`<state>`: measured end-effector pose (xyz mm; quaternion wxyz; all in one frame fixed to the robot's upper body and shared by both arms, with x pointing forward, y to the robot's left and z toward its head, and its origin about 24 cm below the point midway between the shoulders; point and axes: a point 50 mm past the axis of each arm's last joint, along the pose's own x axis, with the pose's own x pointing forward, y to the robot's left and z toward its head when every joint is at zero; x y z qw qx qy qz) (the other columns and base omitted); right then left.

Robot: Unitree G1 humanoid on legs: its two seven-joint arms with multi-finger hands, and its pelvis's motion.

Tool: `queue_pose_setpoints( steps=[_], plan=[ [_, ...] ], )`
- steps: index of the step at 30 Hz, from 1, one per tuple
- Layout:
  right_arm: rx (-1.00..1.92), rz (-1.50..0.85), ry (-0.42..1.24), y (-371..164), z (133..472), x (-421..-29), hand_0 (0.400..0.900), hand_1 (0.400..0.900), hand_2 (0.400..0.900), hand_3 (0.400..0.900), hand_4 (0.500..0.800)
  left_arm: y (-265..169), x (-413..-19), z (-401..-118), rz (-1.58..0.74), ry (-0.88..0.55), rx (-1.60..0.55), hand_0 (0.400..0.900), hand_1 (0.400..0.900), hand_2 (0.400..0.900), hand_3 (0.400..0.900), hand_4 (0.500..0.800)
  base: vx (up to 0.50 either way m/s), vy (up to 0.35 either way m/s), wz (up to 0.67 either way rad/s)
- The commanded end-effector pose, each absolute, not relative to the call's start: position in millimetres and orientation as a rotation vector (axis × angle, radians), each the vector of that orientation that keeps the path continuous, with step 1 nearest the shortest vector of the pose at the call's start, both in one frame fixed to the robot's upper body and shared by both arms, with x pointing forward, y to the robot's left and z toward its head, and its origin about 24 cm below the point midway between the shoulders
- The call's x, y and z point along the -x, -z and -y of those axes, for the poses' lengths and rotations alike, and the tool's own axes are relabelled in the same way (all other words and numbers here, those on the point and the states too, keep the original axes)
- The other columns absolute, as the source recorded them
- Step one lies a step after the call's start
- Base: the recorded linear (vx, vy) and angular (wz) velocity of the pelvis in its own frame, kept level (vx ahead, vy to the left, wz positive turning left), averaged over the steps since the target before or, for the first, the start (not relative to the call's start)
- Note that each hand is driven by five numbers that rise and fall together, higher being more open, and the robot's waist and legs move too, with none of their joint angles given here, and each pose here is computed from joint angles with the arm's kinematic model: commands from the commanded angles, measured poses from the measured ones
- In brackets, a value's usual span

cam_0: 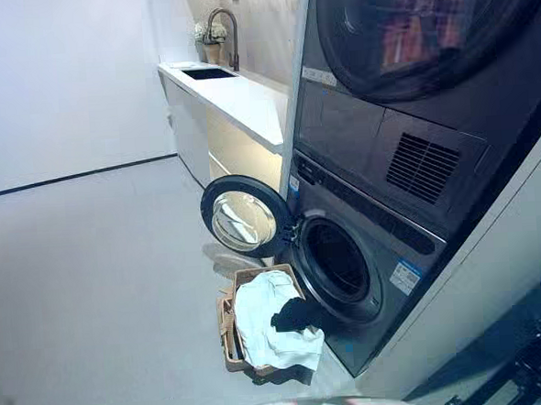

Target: Put the clothes in the basket into the washing machine.

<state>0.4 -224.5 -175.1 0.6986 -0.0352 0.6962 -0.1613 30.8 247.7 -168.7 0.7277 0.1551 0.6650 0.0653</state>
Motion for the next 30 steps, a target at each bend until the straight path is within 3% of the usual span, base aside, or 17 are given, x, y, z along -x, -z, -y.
queue_pose_setpoints(
  steps=[1,30],
  plan=[
    [0.167,-1.447,0.373,168,249,-39,0.9,0.9,0.9,0.9,0.8,172,-58,-223,-1.399,-0.118,-0.272,0.9,0.9,0.9,0.9,0.8,0.0,0.0,0.0],
    [0.167,-1.388,0.41,163,259,-56,0.9,0.9,0.9,0.9,0.8,168,-75,-227,-1.35,-0.154,-0.275,0.9,0.9,0.9,0.9,0.8,0.003,-0.028,-0.02]
  ],
)
